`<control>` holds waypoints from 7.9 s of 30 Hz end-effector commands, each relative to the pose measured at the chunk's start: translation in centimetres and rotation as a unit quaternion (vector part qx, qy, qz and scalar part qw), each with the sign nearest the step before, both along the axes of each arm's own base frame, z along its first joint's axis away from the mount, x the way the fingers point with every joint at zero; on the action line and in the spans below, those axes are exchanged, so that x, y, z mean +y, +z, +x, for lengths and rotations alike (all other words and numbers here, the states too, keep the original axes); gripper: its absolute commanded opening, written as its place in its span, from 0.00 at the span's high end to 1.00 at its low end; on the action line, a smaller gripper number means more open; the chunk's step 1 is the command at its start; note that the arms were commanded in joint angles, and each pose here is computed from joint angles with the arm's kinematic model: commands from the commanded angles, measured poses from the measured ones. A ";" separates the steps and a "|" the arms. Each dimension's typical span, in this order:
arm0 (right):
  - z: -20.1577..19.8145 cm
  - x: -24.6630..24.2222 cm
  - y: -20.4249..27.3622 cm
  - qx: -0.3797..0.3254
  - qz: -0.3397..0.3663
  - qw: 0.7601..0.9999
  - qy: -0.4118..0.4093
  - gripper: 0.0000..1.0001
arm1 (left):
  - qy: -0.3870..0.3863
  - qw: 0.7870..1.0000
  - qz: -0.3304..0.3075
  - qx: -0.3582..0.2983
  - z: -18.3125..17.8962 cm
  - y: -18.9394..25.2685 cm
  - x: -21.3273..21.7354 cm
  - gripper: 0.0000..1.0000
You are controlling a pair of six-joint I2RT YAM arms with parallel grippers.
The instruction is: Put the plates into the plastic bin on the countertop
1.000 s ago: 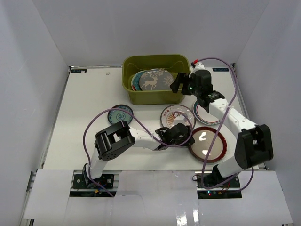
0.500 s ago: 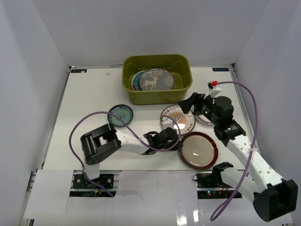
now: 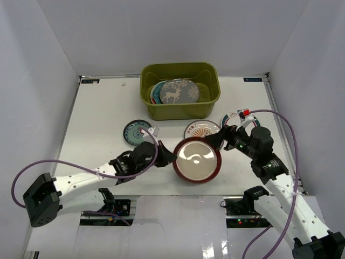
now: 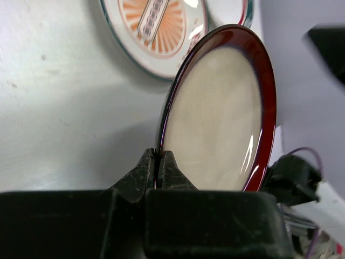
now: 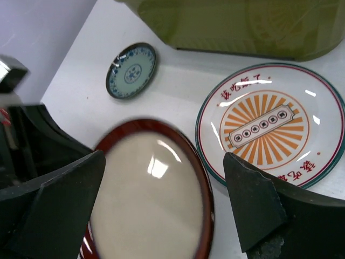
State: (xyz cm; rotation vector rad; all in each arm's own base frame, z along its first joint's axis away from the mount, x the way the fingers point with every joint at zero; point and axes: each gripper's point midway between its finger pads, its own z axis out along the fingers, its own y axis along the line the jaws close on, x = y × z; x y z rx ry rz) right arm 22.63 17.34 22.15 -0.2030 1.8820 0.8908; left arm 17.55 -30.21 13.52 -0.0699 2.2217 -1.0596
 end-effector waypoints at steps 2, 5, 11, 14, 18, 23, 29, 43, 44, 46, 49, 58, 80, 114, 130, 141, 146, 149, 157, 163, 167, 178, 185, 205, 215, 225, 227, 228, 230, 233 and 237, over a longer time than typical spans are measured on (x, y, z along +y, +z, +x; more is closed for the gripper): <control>-2.2 0.7 -4.3 0.050 -0.017 0.997 0.054 0.06 | 0.009 0.991 -0.124 -0.058 1.4 8.5 0.5 1.00; -3.3 0.7 -6.1 0.072 -0.018 0.995 0.065 0.08 | 0.024 0.989 -0.120 -0.082 2.1 10.0 1.8 1.00; -5.0 2.4 -6.3 0.096 0.029 0.987 0.122 0.44 | 0.035 0.986 -0.115 -0.119 2.9 12.0 2.6 1.00; -5.6 3.7 -5.1 0.110 0.078 0.979 0.156 0.82 | 0.034 0.984 -0.106 -0.141 3.3 13.1 2.6 0.99; -4.8 4.8 -1.7 0.080 0.110 0.974 0.179 0.92 | 0.040 0.980 -0.086 -0.176 3.7 14.5 3.3 0.75; -0.3 5.3 5.1 0.012 0.128 0.983 0.134 0.92 | 0.065 0.976 -0.013 -0.209 4.0 14.8 6.3 0.18; 7.9 6.3 12.0 -0.056 0.124 0.988 0.080 0.92 | 0.149 0.966 0.053 -0.204 3.6 12.7 12.4 0.02; 29.2 9.3 8.9 -0.013 0.032 0.999 -0.028 0.92 | -0.005 0.996 0.020 -0.088 -0.3 1.7 6.4 0.02; 29.8 9.4 9.4 -0.015 0.032 0.999 -0.029 0.92 | -0.018 0.997 0.013 -0.076 -0.6 0.8 5.8 0.02; 31.0 9.7 7.0 0.010 0.017 0.999 -0.033 0.92 | -0.026 0.998 0.016 -0.063 -0.7 -0.4 5.3 0.02; 32.1 9.9 5.3 0.024 0.010 0.999 -0.037 0.92 | -0.030 0.998 0.022 -0.057 -0.6 -1.2 4.9 0.02; 32.2 9.8 -0.4 0.073 -0.018 0.996 -0.044 0.74 | 0.098 0.987 0.109 -0.066 3.3 -3.2 8.2 0.05; 18.3 3.3 6.4 -0.038 -0.011 0.996 -0.086 0.37 | 0.401 0.908 0.118 -0.008 10.9 -5.3 22.0 0.12; 6.0 -5.8 -17.2 0.187 0.045 0.964 -0.185 0.41 | 0.376 0.924 0.049 -0.046 13.8 -1.2 22.8 1.00; 1.4 -3.6 -16.3 0.199 0.104 0.967 -0.123 0.92 | 0.163 0.961 -0.027 -0.224 19.7 23.8 11.7 1.00; 0.5 -2.5 -2.5 0.047 0.087 0.994 -0.053 0.92 | 0.132 0.974 0.076 -0.164 33.2 15.8 3.8 1.00; 1.3 -3.4 5.6 -0.047 0.092 0.992 -0.076 0.92 | 0.121 0.978 0.109 -0.133 36.7 11.0 2.4 1.00; 2.1 -3.5 8.2 -0.070 0.096 0.989 -0.084 0.92 | 0.132 0.975 0.141 -0.111 38.0 7.8 2.7 1.00; 9.1 -4.1 13.2 -0.109 0.094 0.980 -0.137 0.92 | 0.150 0.971 0.166 -0.082 38.5 4.3 4.1 0.43; 15.4 -3.3 13.4 -0.088 0.086 0.981 -0.153 0.92 | 0.161 0.971 0.136 -0.111 38.5 9.1 5.5 0.05; 19.1 -2.7 13.0 -0.070 0.079 0.982 -0.158 0.92 | 0.192 0.963 0.099 -0.158 37.1 15.4 7.4 0.02; 26.0 3.9 7.1 0.012 0.058 0.992 -0.109 0.92 | 0.219 0.933 0.021 -0.285 22.6 23.7 12.9 0.02; 28.0 7.2 4.4 0.049 0.050 0.994 -0.085 0.39 | 0.136 0.955 0.071 -0.253 14.5 18.0 14.0 0.02; 14.2 -24.6 -10.8 0.175 -0.049 0.856 -0.484 0.04 | 0.074 0.944 0.132 -0.293 4.8 12.4 16.0 0.02; 12.5 -24.3 -19.1 0.294 -0.032 0.827 -0.478 0.21 | 0.075 0.940 0.130 -0.306 4.4 12.7 15.9 0.02; 13.3 -23.7 -15.0 0.210 0.069 0.843 -0.490 0.92 | 0.081 0.939 0.132 -0.307 4.4 12.7 16.0 0.02; 14.3 -24.0 -8.6 0.125 0.085 0.860 -0.487 0.92 | 0.091 0.938 0.137 -0.305 4.6 12.6 16.3 0.02; 14.6 -24.0 -5.9 0.091 0.091 0.866 -0.483 0.92 | 0.093 0.938 0.138 -0.305 4.7 12.6 16.4 0.02; 15.3 -23.7 2.3 -0.003 0.112 0.878 -0.466 0.92 | 0.101 0.937 0.141 -0.303 4.8 12.6 16.6 0.02; 16.1 -20.6 10.7 -0.076 0.117 0.906 -0.400 0.92 | 0.112 0.935 0.145 -0.303 5.0 12.6 17.0 0.02; 18.0 -12.5 14.5 -0.102 0.100 0.947 -0.288 0.92 | 0.113 0.935 0.156 -0.299 5.3 12.2 17.1 0.02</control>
